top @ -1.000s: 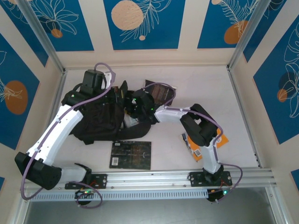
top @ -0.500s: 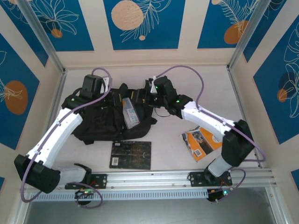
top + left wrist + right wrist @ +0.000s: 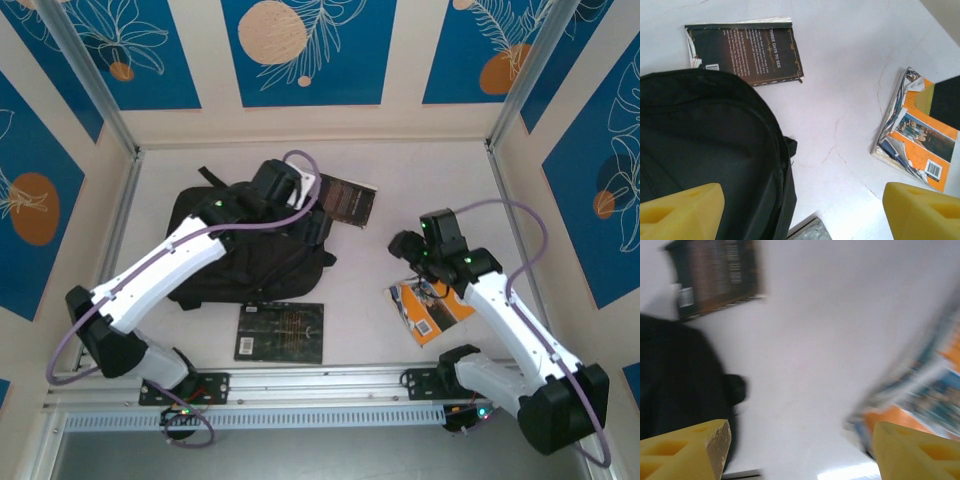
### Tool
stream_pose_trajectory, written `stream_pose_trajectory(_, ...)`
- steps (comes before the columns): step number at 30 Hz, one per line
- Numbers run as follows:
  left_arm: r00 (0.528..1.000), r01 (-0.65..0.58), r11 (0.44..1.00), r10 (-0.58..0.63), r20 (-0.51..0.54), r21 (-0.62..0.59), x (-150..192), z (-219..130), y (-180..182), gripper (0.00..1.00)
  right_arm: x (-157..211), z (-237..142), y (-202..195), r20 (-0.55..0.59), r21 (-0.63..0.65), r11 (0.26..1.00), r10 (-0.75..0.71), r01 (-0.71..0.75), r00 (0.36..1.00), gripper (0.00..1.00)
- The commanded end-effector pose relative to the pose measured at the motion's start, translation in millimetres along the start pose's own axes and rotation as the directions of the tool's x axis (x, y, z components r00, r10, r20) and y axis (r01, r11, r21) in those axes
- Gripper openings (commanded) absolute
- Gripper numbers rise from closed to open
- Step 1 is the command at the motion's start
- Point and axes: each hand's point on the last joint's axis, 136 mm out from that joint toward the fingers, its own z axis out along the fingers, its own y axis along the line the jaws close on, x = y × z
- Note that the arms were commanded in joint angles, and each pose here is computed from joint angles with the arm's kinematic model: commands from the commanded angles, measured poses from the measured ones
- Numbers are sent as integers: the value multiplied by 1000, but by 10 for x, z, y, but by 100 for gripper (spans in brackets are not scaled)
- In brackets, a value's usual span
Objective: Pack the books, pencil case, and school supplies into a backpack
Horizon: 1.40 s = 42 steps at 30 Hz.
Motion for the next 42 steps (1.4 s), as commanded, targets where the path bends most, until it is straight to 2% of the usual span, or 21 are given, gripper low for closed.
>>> stream_pose_trajectory(1, 999, -44, 997, 42, -25, -58, -3, 239, -131, 82, 210, 14, -680, -31, 245, 960, 149, -137, 988, 78)
stream_pose_trajectory(3, 997, -38, 998, 41, -66, 54, 83, 550, -540, 82, 262, -2, -1009, 1, 397, 902, 182, -167, 983, 82)
stream_pose_trajectory(5, 992, -38, 994, 50, -116, 105, 179, 835, -838, 81, 295, -48, -1241, 14, 513, 835, 226, -201, 974, 85)
stream_pose_trajectory(8, 981, -14, 980, 52, -189, 199, 329, 1232, -1222, 81, 339, -89, -1500, 41, 612, 743, 312, -271, 949, 92)
stream_pose_trajectory(16, 942, 122, 911, 19, -336, 395, 694, 1914, -1797, 79, 338, 200, -1713, 69, 484, 685, 590, -544, 804, 92)
stream_pose_trajectory(20, 921, 129, 890, 55, -385, 436, 846, 2135, -2009, 76, 272, 471, -1605, 9, 394, 711, 631, -582, 776, 89)
stream_pose_trajectory(23, 910, 143, 882, 60, -409, 449, 923, 2239, -2072, 75, 157, 616, -1441, -39, 328, 772, 586, -544, 809, 88)
stream_pose_trajectory(25, 906, 135, 891, 67, -418, 434, 979, 2295, -2038, 75, 98, 672, -1358, -64, 290, 802, 561, -522, 825, 87)
stream_pose_trajectory(27, 901, 107, 914, 77, -427, 391, 1034, 2338, -1936, 74, 8, 738, -1193, -102, 197, 856, 504, -479, 858, 86)
stream_pose_trajectory(31, 895, 67, 953, 73, -439, 295, 1089, 2390, -1673, 72, -101, 802, -971, -135, 59, 909, 416, -412, 899, 85)
stream_pose_trajectory(35, 887, 91, 962, 40, -461, 259, 1173, 2419, -1511, 71, -187, 851, -707, -183, -78, 927, 350, -368, 919, 84)
stream_pose_trajectory(38, 881, 91, 968, 30, -471, 233, 1244, 2430, -1432, 70, -203, 890, -562, -225, -122, 928, 320, -353, 920, 83)
stream_pose_trajectory(42, 873, 104, 960, 36, -486, 259, 1316, 2400, -1465, 66, -161, 940, -415, -256, -133, 942, 267, -308, 929, 83)
